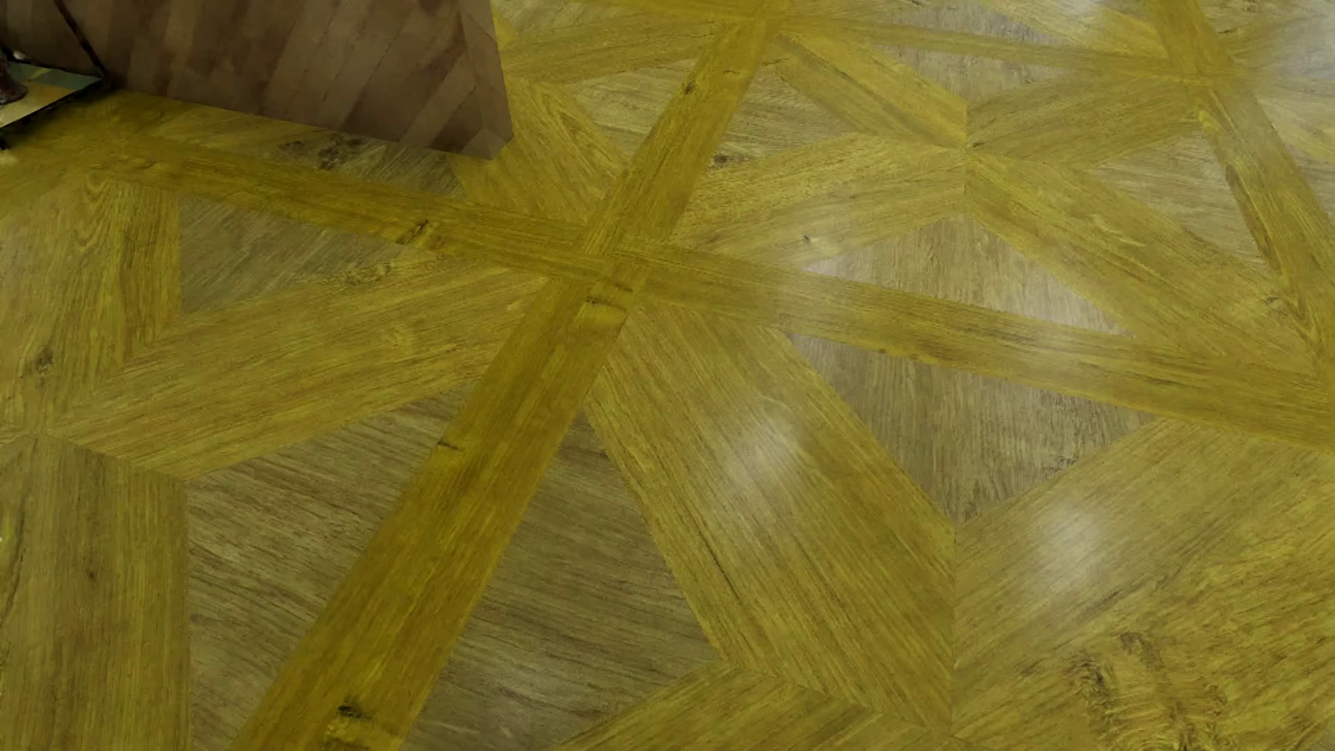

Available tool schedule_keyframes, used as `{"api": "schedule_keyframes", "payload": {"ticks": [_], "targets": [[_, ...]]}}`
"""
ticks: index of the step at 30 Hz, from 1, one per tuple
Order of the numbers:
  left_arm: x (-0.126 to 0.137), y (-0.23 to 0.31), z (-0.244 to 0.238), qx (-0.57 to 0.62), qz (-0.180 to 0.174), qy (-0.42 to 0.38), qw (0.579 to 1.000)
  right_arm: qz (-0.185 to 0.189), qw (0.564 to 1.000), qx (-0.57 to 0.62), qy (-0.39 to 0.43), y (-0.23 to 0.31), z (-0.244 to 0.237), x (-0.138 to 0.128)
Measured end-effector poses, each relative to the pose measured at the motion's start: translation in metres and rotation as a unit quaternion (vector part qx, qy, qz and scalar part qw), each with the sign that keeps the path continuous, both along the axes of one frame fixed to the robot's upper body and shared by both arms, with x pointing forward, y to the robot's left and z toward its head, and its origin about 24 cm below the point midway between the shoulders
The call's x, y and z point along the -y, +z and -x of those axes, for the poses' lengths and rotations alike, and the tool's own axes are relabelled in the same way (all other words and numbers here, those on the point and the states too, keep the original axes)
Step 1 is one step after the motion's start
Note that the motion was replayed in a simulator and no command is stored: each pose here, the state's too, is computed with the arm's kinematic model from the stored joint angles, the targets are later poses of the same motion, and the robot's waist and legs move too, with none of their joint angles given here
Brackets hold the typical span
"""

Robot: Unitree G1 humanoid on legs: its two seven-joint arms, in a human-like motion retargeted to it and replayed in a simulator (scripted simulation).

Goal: Go around the corner

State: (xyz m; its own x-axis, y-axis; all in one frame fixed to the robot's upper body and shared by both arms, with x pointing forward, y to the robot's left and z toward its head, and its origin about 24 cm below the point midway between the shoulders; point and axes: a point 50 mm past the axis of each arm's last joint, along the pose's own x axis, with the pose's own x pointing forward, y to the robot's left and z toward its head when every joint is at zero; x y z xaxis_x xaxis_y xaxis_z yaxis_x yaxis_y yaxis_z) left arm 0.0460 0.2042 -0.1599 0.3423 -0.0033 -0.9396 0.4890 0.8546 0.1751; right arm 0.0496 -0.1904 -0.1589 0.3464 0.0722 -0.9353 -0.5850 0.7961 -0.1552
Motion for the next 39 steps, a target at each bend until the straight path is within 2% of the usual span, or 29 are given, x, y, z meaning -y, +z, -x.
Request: {"api": "schedule_keyframes", "payload": {"ticks": [5,9,12,17,18,19,21,24,31,35,39], "targets": [[-0.007,0.0,0.008,-0.008,-0.008,0.011,1.0,-0.01,1.0,0.009,0.01,0.002,-0.002,-0.005],[-0.006,0.003,0.007,0.005,-0.001,0.033,0.999,-0.023,0.997,0.07,0.008,0.016,-0.032,-0.004],[-0.012,0.002,0.027,-0.021,-0.01,0.037,0.999,-0.038,0.993,0.115,0.0,0.025,-0.058,-0.01],[-0.017,-0.002,0.053,-0.073,-0.026,0.027,0.997,-0.038,0.988,0.143,0.036,0.032,-0.084,-0.016],[-0.016,-0.003,0.055,-0.081,-0.028,0.011,0.996,-0.048,0.986,0.147,0.054,0.034,-0.086,-0.025],[-0.018,-0.003,0.062,-0.088,-0.03,0.025,0.995,-0.031,0.99,0.135,0.031,0.029,-0.082,-0.012],[-0.023,-0.003,0.066,-0.097,-0.039,0.031,0.994,-0.029,0.995,0.092,0.038,0.018,-0.057,-0.015],[-0.02,-0.005,0.062,-0.097,-0.037,0.024,0.994,0.001,0.999,0.01,0.037,0.001,-0.013,-0.004],[-0.004,0.011,-0.018,0.05,0.008,0.012,0.999,0.015,0.999,-0.049,0.015,-0.002,0.037,0.01],[-0.007,0.027,-0.063,0.121,0.01,0.0,0.993,0.015,0.999,-0.049,0.005,-0.001,0.04,0.012],[-0.013,0.011,-0.025,0.056,-0.003,0.037,0.998,0.024,0.996,-0.079,0.016,-0.004,0.054,0.012]]}}
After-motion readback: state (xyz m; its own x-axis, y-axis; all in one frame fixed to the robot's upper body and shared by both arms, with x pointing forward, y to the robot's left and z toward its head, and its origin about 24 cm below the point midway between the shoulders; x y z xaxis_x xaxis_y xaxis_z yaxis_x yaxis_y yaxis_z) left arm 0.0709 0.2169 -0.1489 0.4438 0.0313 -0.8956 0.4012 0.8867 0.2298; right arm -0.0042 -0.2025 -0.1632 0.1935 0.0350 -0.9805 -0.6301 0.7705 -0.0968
